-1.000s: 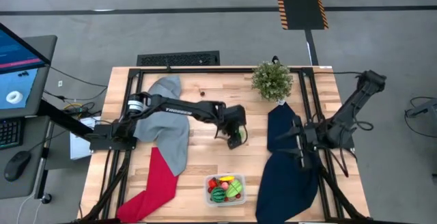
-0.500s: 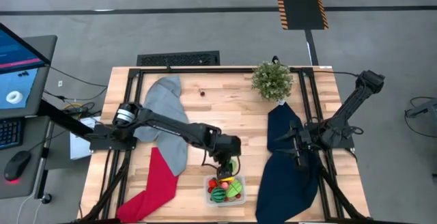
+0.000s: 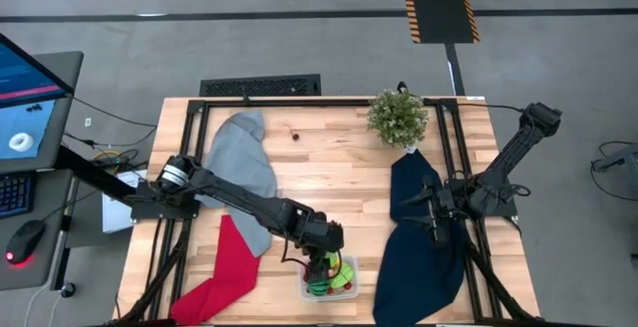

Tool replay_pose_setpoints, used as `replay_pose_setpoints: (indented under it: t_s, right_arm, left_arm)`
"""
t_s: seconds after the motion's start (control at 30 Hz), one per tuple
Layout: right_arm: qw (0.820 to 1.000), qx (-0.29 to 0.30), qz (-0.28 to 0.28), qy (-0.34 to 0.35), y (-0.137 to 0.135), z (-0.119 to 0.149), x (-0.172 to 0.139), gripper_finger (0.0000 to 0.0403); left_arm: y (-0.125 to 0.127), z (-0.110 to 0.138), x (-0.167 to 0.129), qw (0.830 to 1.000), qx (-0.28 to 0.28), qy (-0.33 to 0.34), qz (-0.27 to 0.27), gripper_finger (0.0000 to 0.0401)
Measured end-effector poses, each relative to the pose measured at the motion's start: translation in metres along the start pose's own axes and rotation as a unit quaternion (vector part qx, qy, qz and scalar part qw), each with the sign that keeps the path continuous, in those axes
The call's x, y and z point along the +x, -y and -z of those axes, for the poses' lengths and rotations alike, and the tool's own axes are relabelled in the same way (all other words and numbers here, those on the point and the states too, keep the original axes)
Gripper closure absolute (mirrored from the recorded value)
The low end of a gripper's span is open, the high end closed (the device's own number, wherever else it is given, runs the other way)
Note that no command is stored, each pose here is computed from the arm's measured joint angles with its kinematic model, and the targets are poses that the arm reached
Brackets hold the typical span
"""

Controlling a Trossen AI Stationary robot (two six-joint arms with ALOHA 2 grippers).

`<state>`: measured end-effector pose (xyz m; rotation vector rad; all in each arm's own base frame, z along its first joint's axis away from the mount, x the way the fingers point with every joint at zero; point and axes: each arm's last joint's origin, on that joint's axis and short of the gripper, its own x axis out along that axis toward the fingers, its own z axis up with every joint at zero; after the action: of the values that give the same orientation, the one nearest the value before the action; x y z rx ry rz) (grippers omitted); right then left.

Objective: Pick and placing Produce into tupperware
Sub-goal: Put the cabbage into the transparent bin, then put the cherry into the transparent bin

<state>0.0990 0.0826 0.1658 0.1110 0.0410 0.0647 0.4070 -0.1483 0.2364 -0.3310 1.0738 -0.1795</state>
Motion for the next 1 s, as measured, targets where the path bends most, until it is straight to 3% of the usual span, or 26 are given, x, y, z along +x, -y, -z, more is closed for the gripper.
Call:
replay_pose_setpoints:
  t_s: [0.2, 0.37, 0.5, 0.7, 1.0]
  right_arm:
    - [1.0, 0.0, 0.0, 0.0, 0.0, 0.0, 0.0, 0.0189]
    - [1.0, 0.001, 0.0, 0.0, 0.0, 0.0, 0.0, 0.0189]
    - [1.0, 0.002, -0.001, 0.002, 0.0, -0.001, 0.0, 0.0189]
    - [1.0, 0.002, 0.0, 0.002, 0.0, -0.001, 0.0, 0.0189]
    - [1.0, 0.024, -0.002, 0.01, 0.0, -0.003, 0.0, 0.0189]
  left_arm:
    - [0.0, 0.004, 0.015, 1.0, -0.008, -0.022, 0.017, 0.0178]
    - [-0.002, 0.006, 0.022, 1.0, -0.002, -0.011, -0.027, 0.0174]
    - [-0.003, 0.008, 0.028, 0.999, 0.012, -0.011, -0.047, 0.0147]
    - [0.005, 0.011, 0.029, 0.999, 0.025, -0.009, -0.034, 0.0099]
    - [0.016, 0.012, 0.026, 0.998, 0.06, 0.003, -0.024, 0.0088]
